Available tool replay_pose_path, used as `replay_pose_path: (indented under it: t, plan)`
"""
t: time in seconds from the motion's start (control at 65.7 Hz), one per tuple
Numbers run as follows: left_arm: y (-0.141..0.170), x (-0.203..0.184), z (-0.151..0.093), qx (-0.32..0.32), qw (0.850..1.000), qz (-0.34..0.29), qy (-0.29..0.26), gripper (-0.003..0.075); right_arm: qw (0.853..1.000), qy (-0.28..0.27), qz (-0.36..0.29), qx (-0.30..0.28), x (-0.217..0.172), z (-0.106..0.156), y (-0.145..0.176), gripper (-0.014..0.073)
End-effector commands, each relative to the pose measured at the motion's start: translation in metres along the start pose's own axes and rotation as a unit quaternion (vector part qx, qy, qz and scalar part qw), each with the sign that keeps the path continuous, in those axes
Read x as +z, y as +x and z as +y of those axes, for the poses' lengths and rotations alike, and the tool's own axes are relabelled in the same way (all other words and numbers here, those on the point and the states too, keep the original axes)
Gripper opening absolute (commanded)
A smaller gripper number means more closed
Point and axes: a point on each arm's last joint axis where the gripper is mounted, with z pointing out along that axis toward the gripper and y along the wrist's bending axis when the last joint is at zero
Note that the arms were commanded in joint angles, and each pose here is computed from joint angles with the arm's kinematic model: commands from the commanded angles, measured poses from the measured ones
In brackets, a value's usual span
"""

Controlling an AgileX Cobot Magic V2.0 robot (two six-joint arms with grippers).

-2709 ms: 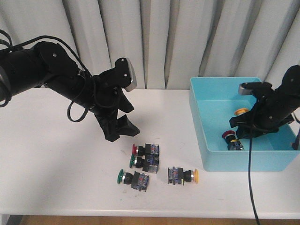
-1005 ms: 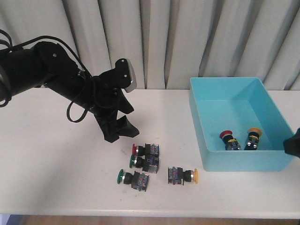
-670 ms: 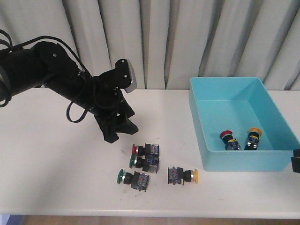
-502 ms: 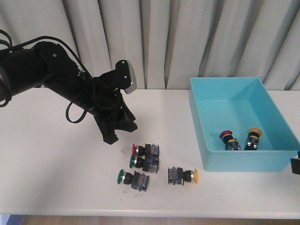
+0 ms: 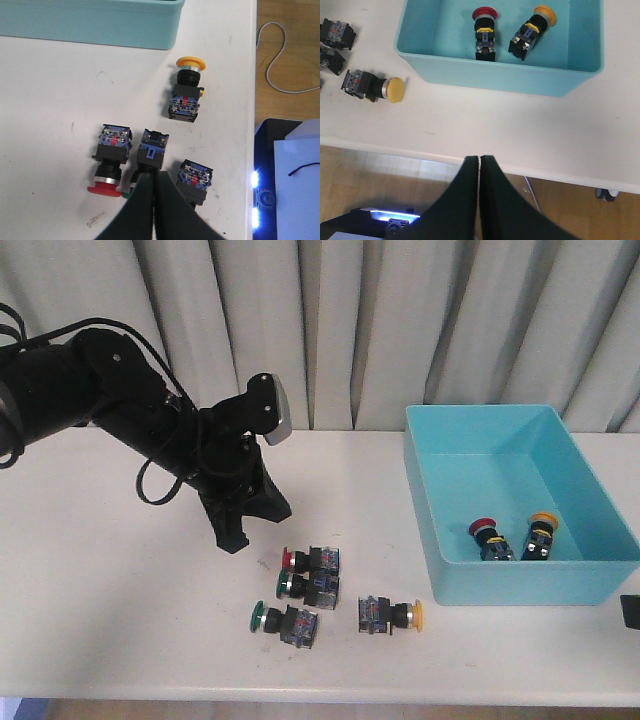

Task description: Pick red and yellow buttons and place in box

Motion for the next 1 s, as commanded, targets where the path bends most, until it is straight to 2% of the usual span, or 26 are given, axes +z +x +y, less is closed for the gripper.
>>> replay_pose_path:
  t: [0.0, 0.441, 0.609, 0.715, 0.791, 0.989]
  plan:
    - [-0.019, -0.023, -0.005, 0.003, 0.999, -0.043, -0.021, -0.0007, 0.999, 0.006, -0.036, -0.003, -0.007, -0.001, -0.009, -0.0007]
    - [-0.019, -0.023, -0.005, 0.004, 0.999, -0.042, -0.022, -0.0007, 0.999, 0.007, -0.037, -0.003, -0.007, -0.001, -0.010, -0.0007]
    - [-0.018, -0.035, -0.003, 0.043, 0.997, -0.010, -0.058, -0.0007, 0.999, 0.007, -0.037, -0.003, -0.007, -0.001, -0.010, -0.0007]
    - [-0.021, -0.058, -0.007, 0.095, 0.991, 0.034, -0.087, -0.0007, 0.999, 0.007, -0.037, -0.003, -0.007, -0.001, -0.010, -0.0007]
    - [-0.028, -0.082, -0.013, 0.122, 0.985, 0.044, -0.114, -0.0007, 0.999, 0.007, -0.037, -0.003, -0.007, -0.001, -0.010, -0.0007]
    - [-0.047, -0.147, -0.043, 0.163, 0.963, 0.006, -0.212, -0.0007, 0.999, 0.007, -0.037, -0.003, -0.007, -0.001, -0.010, -0.0007]
